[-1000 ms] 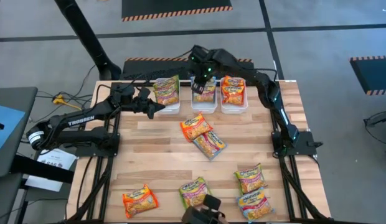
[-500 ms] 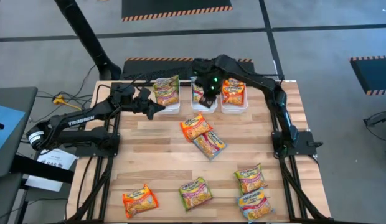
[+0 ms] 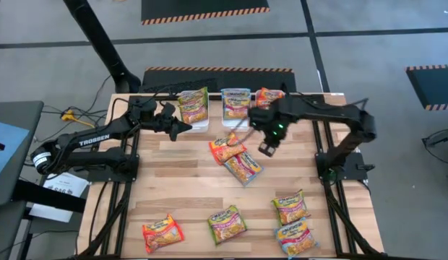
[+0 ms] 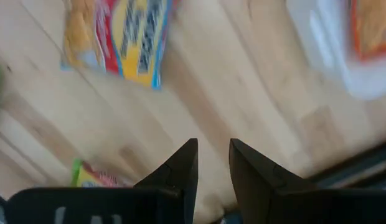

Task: Sort Maruchan noodles
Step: Put the green noodle pack into the left white bin

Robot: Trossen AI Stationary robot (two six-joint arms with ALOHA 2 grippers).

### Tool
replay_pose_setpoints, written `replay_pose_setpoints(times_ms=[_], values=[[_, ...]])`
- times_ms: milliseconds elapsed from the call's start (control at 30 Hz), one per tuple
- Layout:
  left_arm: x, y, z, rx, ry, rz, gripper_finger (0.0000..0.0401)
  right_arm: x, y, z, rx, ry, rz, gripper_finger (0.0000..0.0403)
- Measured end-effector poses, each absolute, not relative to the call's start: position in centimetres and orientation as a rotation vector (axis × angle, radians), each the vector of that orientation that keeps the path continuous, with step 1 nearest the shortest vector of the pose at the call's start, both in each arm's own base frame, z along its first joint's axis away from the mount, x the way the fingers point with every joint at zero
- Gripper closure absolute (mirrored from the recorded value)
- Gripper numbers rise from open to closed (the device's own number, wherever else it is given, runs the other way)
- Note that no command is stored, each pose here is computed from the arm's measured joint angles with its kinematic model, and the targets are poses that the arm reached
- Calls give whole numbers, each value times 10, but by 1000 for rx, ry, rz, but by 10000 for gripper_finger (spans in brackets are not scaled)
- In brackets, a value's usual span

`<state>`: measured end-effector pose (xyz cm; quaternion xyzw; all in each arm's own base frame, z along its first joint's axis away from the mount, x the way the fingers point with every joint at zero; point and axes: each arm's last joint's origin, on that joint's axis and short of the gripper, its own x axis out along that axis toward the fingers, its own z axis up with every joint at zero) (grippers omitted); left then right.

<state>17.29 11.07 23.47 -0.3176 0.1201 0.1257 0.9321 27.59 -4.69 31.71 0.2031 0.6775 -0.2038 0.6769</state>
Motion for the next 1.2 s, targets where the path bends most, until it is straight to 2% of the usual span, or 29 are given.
replay_pose_setpoints(times_ms=[300,733,1033,1200], values=[[173,111,235,-649,246,257,401,227,-7,314,593,1501,-449,287],[173,111,234,-658,254,258,401,199,20,287,816,1301,-171,287],[171,109,229,-743,293,273,401,207,27,268,737,1323,-59,287],[174,105,231,-800,292,219,401,217,33,261,670,1330,10,287]])
